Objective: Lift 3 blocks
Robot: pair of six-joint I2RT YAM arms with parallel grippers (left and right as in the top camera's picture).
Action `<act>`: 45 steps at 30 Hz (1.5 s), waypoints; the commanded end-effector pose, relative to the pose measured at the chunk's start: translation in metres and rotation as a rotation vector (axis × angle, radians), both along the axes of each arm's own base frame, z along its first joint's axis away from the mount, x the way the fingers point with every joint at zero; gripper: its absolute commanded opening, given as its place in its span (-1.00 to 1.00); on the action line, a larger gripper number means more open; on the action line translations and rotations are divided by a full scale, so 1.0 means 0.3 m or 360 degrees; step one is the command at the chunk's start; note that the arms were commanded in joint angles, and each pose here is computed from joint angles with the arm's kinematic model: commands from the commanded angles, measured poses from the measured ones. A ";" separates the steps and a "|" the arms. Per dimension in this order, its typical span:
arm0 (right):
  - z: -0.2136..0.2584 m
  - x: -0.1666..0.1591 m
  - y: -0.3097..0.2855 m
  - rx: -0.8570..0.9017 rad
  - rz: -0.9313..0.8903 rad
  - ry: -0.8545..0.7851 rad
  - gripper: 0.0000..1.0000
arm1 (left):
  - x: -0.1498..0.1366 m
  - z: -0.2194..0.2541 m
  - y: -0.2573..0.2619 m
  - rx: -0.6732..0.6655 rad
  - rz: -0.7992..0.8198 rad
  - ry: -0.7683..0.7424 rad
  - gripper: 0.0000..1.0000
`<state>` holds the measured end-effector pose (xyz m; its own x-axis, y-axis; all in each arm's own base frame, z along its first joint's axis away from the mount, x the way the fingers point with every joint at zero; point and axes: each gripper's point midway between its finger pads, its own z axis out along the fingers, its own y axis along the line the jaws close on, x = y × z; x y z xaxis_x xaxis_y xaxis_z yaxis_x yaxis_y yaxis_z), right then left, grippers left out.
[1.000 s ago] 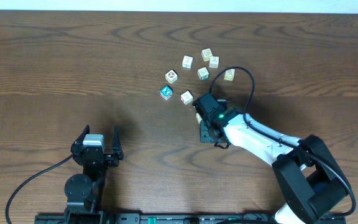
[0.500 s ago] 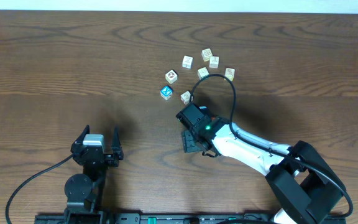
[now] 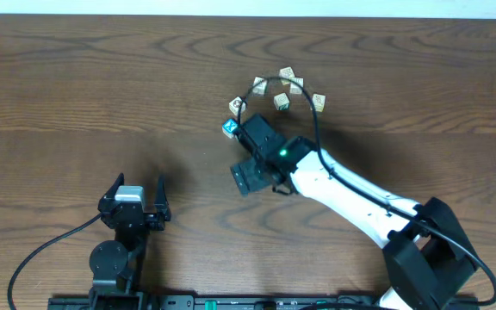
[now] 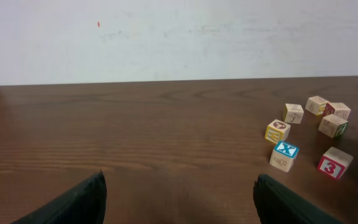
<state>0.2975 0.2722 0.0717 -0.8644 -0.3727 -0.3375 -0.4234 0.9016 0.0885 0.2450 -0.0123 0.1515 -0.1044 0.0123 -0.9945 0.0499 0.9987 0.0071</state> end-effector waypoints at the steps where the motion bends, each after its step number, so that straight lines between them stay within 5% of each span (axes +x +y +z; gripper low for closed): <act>1: 0.037 0.084 -0.032 -0.0034 0.0070 -0.0112 0.91 | -0.004 -0.049 0.009 -0.0013 0.0025 0.0080 0.52; 24: -0.050 0.182 -0.125 -0.0097 0.0139 -0.0093 0.56 | -0.004 -0.050 0.009 -0.0013 0.0025 0.0080 0.52; 34: -0.103 0.184 -0.120 -0.0117 0.0145 -0.0060 0.19 | -0.004 -0.050 0.009 -0.0013 0.0025 0.0080 0.52; 45: -0.156 0.175 -0.127 -0.0152 0.0146 -0.0004 0.14 | -0.004 -0.049 0.009 -0.0013 0.0025 0.0080 0.52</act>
<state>0.3487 0.2322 0.0285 -0.8251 -0.4753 -0.3054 -0.5002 0.8659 0.0038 0.2450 -0.0123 0.1515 -0.1043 0.0126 -0.9945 0.0503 0.9987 0.0074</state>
